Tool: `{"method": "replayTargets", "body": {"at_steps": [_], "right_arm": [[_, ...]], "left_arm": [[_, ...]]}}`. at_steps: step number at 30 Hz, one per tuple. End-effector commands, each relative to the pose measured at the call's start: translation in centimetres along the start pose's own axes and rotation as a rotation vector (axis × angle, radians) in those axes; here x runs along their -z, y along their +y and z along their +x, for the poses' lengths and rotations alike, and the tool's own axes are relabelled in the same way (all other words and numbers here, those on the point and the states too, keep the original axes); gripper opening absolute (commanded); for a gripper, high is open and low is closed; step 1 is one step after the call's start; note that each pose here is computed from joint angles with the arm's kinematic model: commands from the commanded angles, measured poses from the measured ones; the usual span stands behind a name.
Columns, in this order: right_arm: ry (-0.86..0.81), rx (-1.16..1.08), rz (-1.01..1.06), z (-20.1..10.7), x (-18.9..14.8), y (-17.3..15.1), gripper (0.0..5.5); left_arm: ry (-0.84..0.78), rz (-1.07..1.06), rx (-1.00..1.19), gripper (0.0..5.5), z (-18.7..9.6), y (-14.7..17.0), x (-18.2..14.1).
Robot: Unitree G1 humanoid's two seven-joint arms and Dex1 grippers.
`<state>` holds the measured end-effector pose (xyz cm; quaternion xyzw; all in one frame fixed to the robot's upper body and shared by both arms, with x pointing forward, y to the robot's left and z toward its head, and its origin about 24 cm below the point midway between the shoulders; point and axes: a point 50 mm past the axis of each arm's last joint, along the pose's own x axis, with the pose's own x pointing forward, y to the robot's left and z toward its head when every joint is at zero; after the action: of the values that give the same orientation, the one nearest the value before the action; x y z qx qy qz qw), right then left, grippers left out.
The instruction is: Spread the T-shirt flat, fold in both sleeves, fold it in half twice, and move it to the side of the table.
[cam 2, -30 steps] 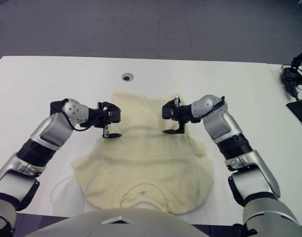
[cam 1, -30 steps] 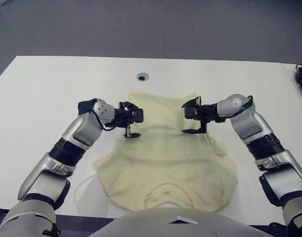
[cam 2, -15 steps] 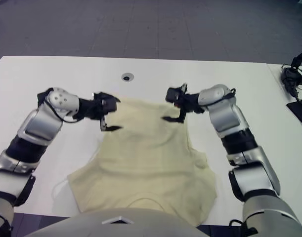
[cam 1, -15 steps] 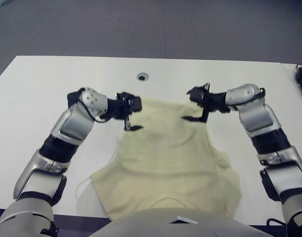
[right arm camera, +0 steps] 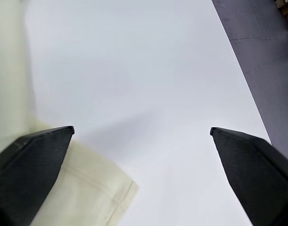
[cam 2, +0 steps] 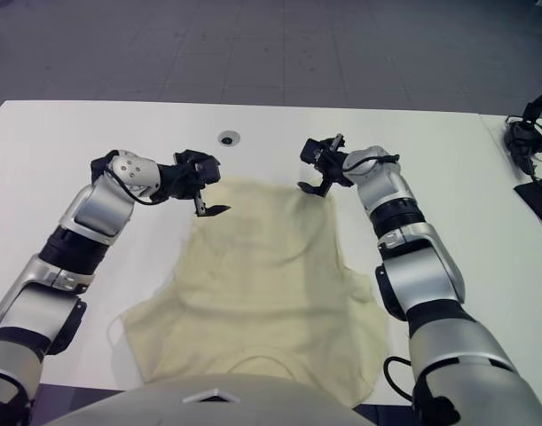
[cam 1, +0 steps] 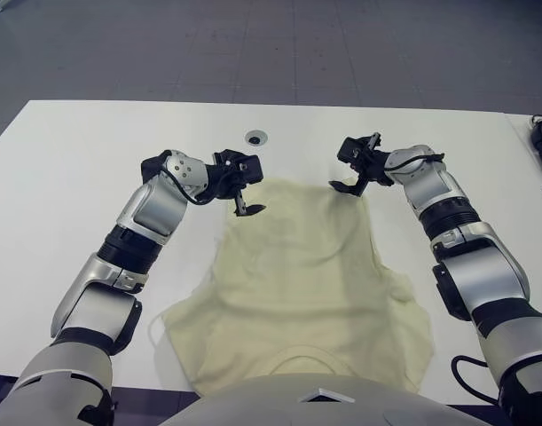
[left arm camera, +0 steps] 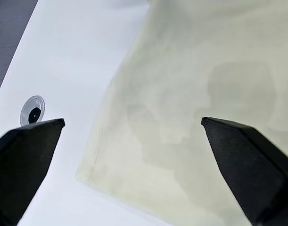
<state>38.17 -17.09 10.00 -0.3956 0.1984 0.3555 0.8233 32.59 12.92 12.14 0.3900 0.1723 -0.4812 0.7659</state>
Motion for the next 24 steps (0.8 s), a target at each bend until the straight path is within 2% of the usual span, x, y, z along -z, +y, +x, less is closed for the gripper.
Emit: {"method": "replayTargets", "body": {"at_steps": [1, 16, 22, 24], "right_arm": [[-0.012, -0.049, -0.041, -0.4, -0.1, 0.4, 5.38], [0.052, -0.101, -0.068, 0.2, 0.9, 1.8, 5.38], [0.145, -0.11, -0.048, 1.1, 1.6, 1.9, 5.38], [0.19, -0.129, -0.056, 1.3, 1.9, 1.9, 5.38]], "left_arm": [[0.036, 0.012, 0.005, 5.4, -0.1, -0.4, 0.5], [0.064, 0.032, 0.027, 5.4, 0.4, -1.3, 0.8], [0.111, 0.071, 0.12, 5.4, 1.3, -3.8, 1.5], [0.12, 0.079, 0.184, 5.4, 1.9, -5.7, 1.8]]}}
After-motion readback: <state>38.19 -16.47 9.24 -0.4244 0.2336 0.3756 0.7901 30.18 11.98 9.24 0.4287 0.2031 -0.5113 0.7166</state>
